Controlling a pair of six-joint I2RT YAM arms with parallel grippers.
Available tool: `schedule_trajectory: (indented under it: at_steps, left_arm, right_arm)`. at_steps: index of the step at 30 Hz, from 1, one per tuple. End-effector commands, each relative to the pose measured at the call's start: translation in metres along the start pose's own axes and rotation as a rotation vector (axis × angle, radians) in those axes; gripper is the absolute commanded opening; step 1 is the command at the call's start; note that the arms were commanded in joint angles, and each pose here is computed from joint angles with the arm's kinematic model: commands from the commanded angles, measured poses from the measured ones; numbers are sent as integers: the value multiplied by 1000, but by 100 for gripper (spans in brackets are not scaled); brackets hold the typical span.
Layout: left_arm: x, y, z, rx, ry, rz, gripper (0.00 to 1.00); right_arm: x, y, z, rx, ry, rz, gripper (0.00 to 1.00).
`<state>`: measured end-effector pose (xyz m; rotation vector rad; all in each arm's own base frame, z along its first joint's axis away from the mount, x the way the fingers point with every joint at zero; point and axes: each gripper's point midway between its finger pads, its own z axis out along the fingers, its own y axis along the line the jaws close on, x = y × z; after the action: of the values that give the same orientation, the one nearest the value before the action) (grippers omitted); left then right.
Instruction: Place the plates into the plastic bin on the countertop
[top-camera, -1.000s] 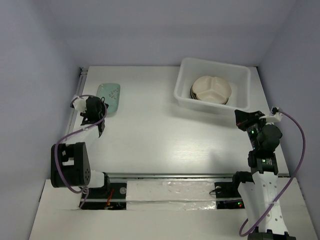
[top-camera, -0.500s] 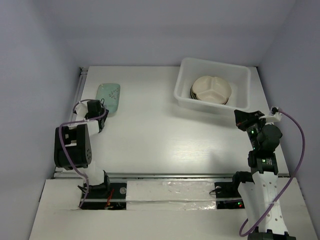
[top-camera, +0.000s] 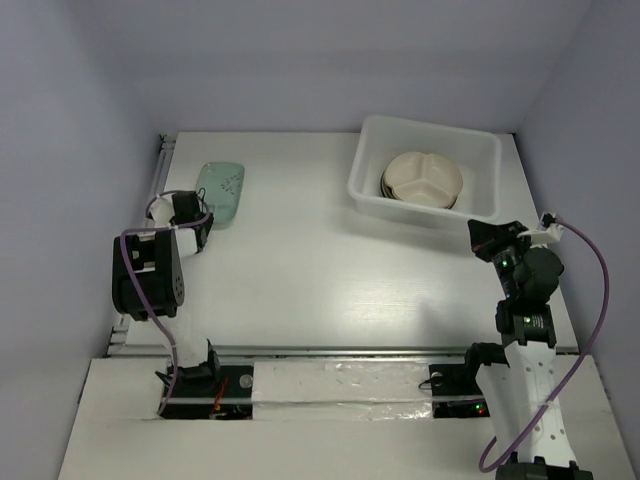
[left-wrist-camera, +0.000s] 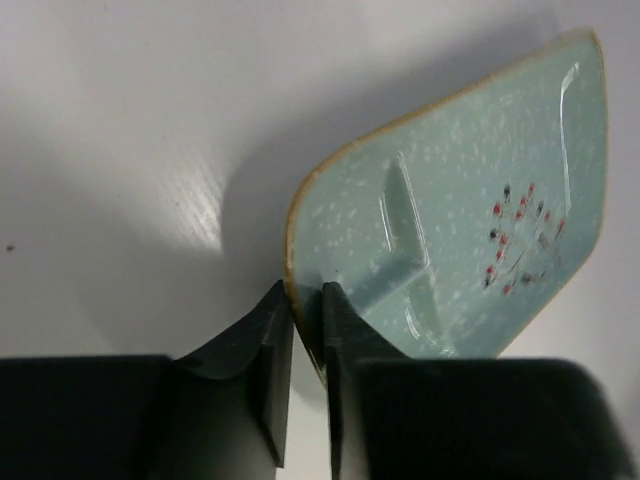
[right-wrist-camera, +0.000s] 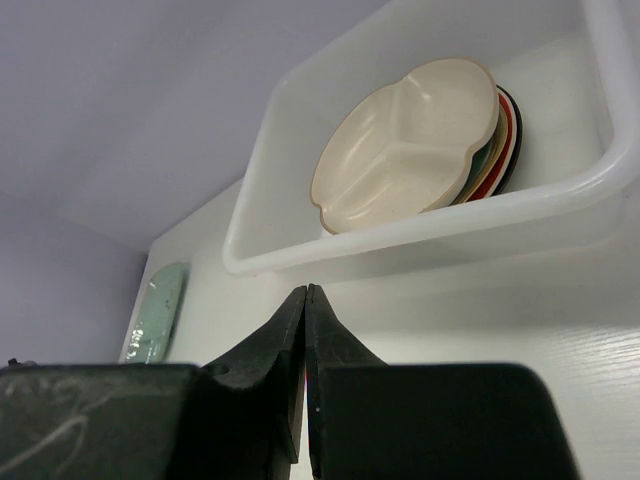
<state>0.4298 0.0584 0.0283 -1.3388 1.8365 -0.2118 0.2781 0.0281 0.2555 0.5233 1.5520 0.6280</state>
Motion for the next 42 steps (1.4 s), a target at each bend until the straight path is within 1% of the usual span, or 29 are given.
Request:
schedule_trajectory:
  at_steps: [1, 2, 3, 7, 8, 10, 11, 13, 14, 16, 17, 19, 20, 24, 30, 34, 38, 41, 42]
  left_arm:
    - [2, -4, 5, 17, 25, 15, 7]
    - [3, -6, 7, 28, 24, 19, 2]
    - [5, -5, 6, 33, 31, 22, 0]
    - [6, -5, 2, 63, 29, 27, 0]
    - [-1, -15, -3, 109, 5, 25, 0]
    - [-3, -15, -10, 143, -3, 29, 0]
    - [-12, -29, -19, 201, -31, 28, 0]
    - [-10, -35, -29, 257, -19, 24, 0]
    - [-17, -49, -38, 318, -36, -2, 0]
    - [-10, -57, -49, 384, 5, -19, 0]
    - [-15, -68, -58, 438, -5, -32, 0]
    - [-10, -73, -68, 487, 23, -53, 0]
    - [-14, -80, -76, 523, 14, -64, 0]
    - [-9, -94, -99, 609, 41, -70, 0]
    - [-22, -115, -131, 715, 33, -90, 0]
    - [-24, -130, -153, 785, 49, -83, 0]
    - [-28, -154, -186, 879, 52, -66, 0]
    - [-24, -184, -217, 960, 64, -39, 0]
    - [-19, -202, -235, 1007, 76, -21, 0]
  right_arm:
    - [-11, 13, 1, -54, -40, -15, 7]
    - [-11, 14, 1, -55, -41, -15, 7]
    - [-11, 14, 1, -55, -41, -17, 7]
    - [-11, 13, 1, -51, -42, -16, 7]
    - [-12, 13, 1, -52, -43, -17, 7]
    - [-12, 13, 1, -52, -43, -17, 7]
    - [-11, 13, 1, -51, -42, -16, 7]
    - [-11, 13, 1, -52, -41, -15, 7]
    - [-12, 13, 1, -51, -44, -17, 7]
    - [-12, 13, 1, -50, -45, -18, 7]
    - [-13, 13, 1, -47, -48, -19, 7]
    - [-13, 12, 0, -45, -49, -19, 7]
    - [-13, 12, 0, -43, -51, -19, 7]
    - [-13, 11, 1, -38, -48, -20, 7]
    - [-14, 10, 1, -33, -54, -21, 7]
    - [-14, 10, 1, -31, -56, -21, 7]
    - [-14, 9, 2, -25, -57, -20, 7]
    - [-14, 8, 2, -21, -57, -21, 7]
    - [-15, 8, 2, -20, -58, -23, 7]
